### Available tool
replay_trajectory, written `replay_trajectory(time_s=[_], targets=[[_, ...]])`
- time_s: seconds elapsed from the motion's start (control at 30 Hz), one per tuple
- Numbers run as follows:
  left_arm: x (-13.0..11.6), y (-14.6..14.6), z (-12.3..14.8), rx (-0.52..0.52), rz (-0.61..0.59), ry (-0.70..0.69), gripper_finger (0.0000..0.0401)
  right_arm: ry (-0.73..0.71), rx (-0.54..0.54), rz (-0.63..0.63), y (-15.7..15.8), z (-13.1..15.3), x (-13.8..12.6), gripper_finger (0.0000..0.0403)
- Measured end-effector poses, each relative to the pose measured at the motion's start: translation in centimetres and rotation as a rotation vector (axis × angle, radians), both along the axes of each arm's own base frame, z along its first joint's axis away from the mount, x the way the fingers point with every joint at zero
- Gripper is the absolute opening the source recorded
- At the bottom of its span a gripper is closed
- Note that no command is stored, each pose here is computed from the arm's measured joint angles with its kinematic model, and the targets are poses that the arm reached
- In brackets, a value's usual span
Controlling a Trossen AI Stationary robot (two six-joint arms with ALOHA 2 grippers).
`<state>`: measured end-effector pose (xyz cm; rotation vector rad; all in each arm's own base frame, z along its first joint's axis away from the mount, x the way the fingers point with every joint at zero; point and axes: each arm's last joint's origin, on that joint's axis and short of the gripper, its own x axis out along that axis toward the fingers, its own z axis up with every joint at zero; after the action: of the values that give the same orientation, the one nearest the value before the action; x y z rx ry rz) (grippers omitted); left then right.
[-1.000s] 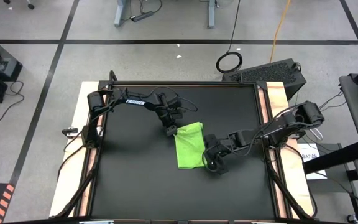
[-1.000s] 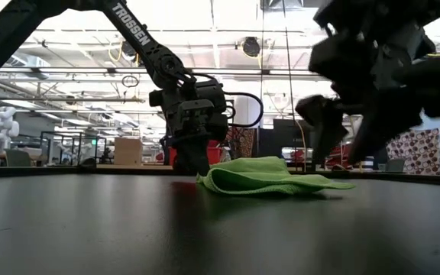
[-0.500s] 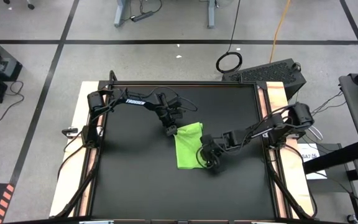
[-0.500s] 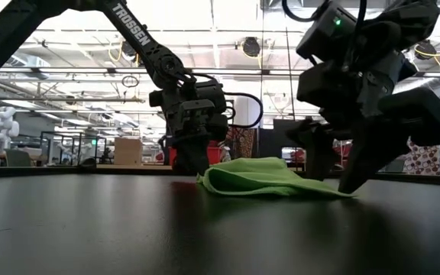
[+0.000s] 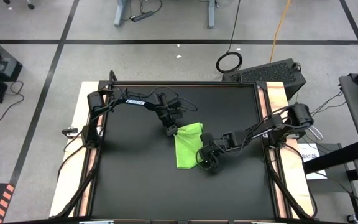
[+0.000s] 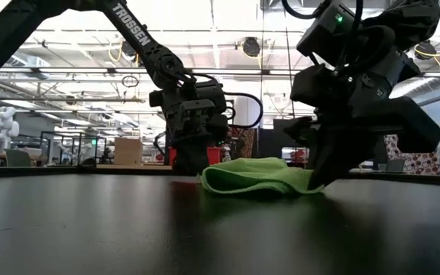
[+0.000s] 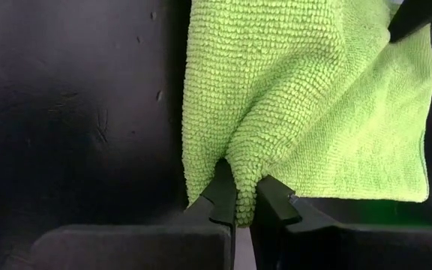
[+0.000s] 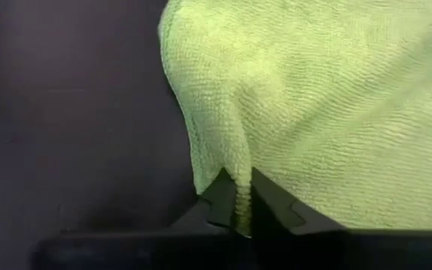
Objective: Roll towel into tight, uniform cylinder
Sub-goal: Roll the green towel
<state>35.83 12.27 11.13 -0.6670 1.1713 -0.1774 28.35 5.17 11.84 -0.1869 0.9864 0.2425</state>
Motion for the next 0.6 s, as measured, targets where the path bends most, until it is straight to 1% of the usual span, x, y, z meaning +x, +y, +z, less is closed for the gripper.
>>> replay_trajectory(time_s=[0.1,0.2,0.27,0.3,0.37,0.47,0.53,0.6], targets=[[0.0,0.0,0.0,0.0,0.0,0.001,0.0019,-0.007,0.006,-0.024,-0.1,0.6,-0.3,0.001],[0.0,0.0,0.0,0.0,0.0,0.001,0.0019,-0.019,0.021,-0.023,-0.1,1.4,-0.6,0.0003],[0.0,0.0,0.0,0.0,0.0,0.0,0.0019,-0.04,0.07,-0.007,0.0,2.0,-0.6,0.0011],[0.0,0.0,0.0,0.001,0.0,0.0,0.0019,-0.044,0.09,0.003,0.1,2.2,-0.6,0.0021],[0.0,0.0,0.0,0.0,0.0,0.0,0.0019,-0.051,0.106,0.009,0.1,2.5,-0.7,0.0052],[0.0,0.0,0.0,0.0,0.0,0.0,0.0019,-0.07,0.14,0.005,0.2,3.2,-0.8,0.0119],[0.0,0.0,0.0,0.0,0.0,0.001,0.0019,-0.081,0.165,-0.029,0.0,3.8,-0.9,0.017],[0.0,0.0,0.0,0.001,0.0,0.0,0.0019,-0.101,0.161,-0.09,-0.5,4.7,-1.2,0.0215]])
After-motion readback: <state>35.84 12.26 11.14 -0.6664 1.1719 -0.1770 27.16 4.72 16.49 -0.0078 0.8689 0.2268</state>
